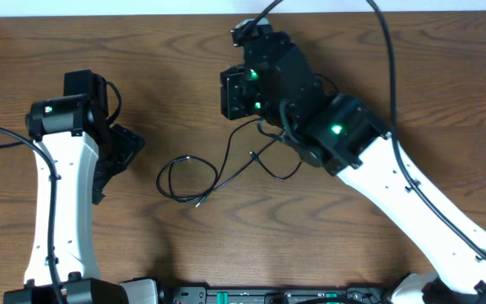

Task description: Untangle cables

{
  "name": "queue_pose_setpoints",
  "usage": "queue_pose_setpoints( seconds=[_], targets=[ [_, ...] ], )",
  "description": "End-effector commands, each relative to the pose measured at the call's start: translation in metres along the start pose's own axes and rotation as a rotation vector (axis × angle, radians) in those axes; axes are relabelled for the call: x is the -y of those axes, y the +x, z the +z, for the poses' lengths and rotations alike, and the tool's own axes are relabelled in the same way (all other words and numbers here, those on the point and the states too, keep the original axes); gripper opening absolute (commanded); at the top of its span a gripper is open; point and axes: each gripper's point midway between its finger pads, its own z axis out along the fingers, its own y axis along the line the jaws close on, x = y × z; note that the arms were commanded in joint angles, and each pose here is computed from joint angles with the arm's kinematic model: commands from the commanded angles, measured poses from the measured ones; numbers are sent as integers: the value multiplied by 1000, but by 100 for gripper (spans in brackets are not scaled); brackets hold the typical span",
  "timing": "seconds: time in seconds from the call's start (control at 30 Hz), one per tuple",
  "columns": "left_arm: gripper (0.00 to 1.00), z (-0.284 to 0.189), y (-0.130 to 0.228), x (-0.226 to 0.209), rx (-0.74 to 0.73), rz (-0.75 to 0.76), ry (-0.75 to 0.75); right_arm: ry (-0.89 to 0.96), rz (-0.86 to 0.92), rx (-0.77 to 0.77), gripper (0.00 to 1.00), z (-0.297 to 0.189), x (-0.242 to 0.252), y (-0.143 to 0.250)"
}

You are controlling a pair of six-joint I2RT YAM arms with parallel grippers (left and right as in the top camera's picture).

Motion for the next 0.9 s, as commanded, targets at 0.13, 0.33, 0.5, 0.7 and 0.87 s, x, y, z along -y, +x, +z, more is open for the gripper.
queue_pose_setpoints(
  seconds=[0.13,0.33,0.5,0.7,0.87],
  targets=[
    [99,30,14,-4,-60,47,-27,204,-35,-201,56,31,51,56],
    [99,38,22,22,-110,117,105,345,19,-411,59,78,88,121],
    [99,44,24,20,-115,129,98,347,142,-642,43,122,99,197],
    [99,53,30,15,-135,130,76,400,194,-830,42,143,114,265],
    [99,53,28,17,-128,129,84,472,210,-862,50,146,128,283]
  ],
)
